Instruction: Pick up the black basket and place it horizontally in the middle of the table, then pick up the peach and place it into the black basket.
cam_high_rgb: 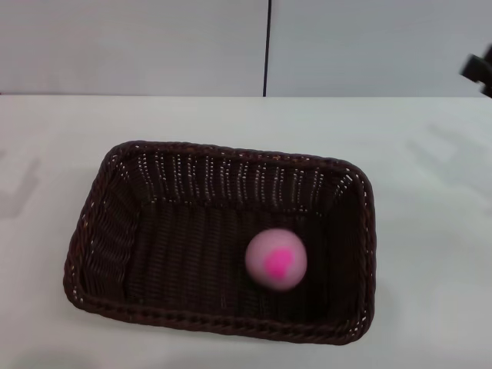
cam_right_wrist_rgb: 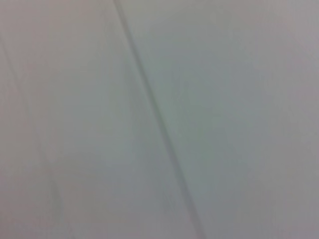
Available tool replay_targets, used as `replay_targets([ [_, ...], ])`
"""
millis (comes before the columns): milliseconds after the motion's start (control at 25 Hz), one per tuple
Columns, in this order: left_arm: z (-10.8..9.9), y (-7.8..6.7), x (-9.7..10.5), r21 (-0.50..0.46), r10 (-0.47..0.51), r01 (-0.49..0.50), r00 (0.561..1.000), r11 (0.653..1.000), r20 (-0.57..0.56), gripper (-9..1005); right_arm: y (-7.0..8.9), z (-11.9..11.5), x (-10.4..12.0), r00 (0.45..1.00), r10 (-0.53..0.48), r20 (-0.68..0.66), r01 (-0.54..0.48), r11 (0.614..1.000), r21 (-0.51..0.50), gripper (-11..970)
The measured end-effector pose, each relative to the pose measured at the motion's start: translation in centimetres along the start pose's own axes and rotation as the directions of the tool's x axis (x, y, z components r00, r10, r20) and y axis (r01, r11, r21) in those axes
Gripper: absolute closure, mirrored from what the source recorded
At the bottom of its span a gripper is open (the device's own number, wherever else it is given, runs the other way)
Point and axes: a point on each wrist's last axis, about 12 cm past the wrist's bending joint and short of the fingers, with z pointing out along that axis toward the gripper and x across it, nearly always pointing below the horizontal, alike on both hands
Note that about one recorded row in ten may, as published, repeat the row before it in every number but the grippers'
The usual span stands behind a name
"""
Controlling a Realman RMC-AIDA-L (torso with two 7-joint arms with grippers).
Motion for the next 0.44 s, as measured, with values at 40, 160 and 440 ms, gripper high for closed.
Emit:
replay_targets([
  [40,0.0,0.0,0.0,0.000,0.000,0.000,1.000,1.000,0.000,364,0.0,0.0,0.0,1.000,0.000,0.000,0.000,1.000,0.000,282],
  [160,-3.8,-1.0,2.6,-0.133,0.026,-0.017,0.997,0.991,0.067,364,0.0,-1.7,3.3,0.994,-0.020,0.108,0.011,0.996,0.083,284],
  [440,-4.6,-2.3,4.2,-0.161,0.057,-0.047,0.997,0.986,0.058,364,1.4,-2.4,7.8,0.951,-0.161,0.265,0.084,0.956,0.280,285],
])
